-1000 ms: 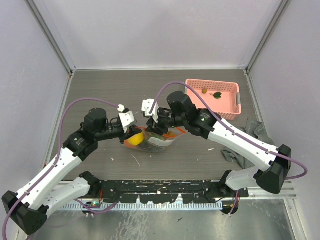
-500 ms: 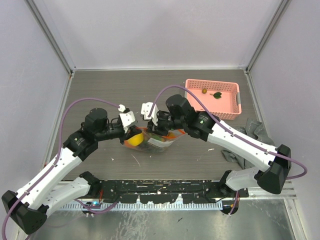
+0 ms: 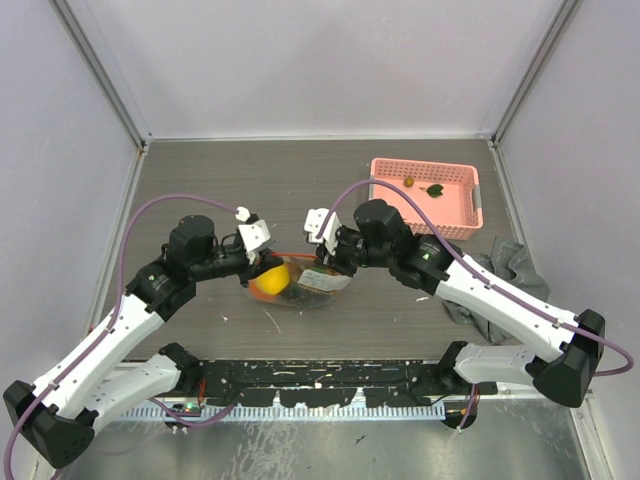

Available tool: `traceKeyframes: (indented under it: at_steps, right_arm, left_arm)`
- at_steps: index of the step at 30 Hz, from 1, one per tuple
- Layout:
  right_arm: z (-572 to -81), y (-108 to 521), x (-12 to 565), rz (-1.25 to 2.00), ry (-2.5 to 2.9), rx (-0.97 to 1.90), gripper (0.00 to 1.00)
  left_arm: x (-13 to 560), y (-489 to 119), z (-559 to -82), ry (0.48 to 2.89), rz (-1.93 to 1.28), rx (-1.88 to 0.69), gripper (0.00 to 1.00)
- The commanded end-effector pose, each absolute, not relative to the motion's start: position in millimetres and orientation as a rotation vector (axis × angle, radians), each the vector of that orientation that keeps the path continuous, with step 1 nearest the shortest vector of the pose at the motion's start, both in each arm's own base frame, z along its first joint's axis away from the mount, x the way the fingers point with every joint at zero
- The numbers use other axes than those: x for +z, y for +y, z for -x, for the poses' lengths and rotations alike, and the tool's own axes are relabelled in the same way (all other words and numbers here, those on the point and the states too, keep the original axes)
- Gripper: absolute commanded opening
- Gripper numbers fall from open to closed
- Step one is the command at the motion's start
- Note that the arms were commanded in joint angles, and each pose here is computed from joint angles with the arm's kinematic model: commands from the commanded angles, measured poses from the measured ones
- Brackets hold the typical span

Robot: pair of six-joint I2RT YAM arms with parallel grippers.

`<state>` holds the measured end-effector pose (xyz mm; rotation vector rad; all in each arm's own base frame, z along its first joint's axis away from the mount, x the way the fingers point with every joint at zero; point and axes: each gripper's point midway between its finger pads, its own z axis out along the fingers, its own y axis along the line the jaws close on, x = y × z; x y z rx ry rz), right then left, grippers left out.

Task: Place the food in the zip-top bag and seal the zipper
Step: Zip the zipper food storage bag.

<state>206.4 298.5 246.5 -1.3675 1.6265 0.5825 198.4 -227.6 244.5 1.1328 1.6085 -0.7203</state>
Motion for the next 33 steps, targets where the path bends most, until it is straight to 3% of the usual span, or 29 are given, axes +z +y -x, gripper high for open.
traceKeyframes:
  at_steps: [1,27,33]
  right_arm:
    - [-217.0,268.7,244.4,1.269,1.714,0.478,0.01]
    - [-279.0,148.0,204.1,0.672,2.093,0.196,0.00]
    - [-324.9,166.8,244.9,0.639,2.006,0.222,0.00]
  left_arm:
    - [282.6,-222.6,-214.2,1.530,-1.057,-0.658,0.00]
    - [280.0,-198.7,-247.6,1.615,-0.929,-0.504,0.00]
    - [295.9,-200.2,-279.3,1.620,-0.873,-0.432,0.00]
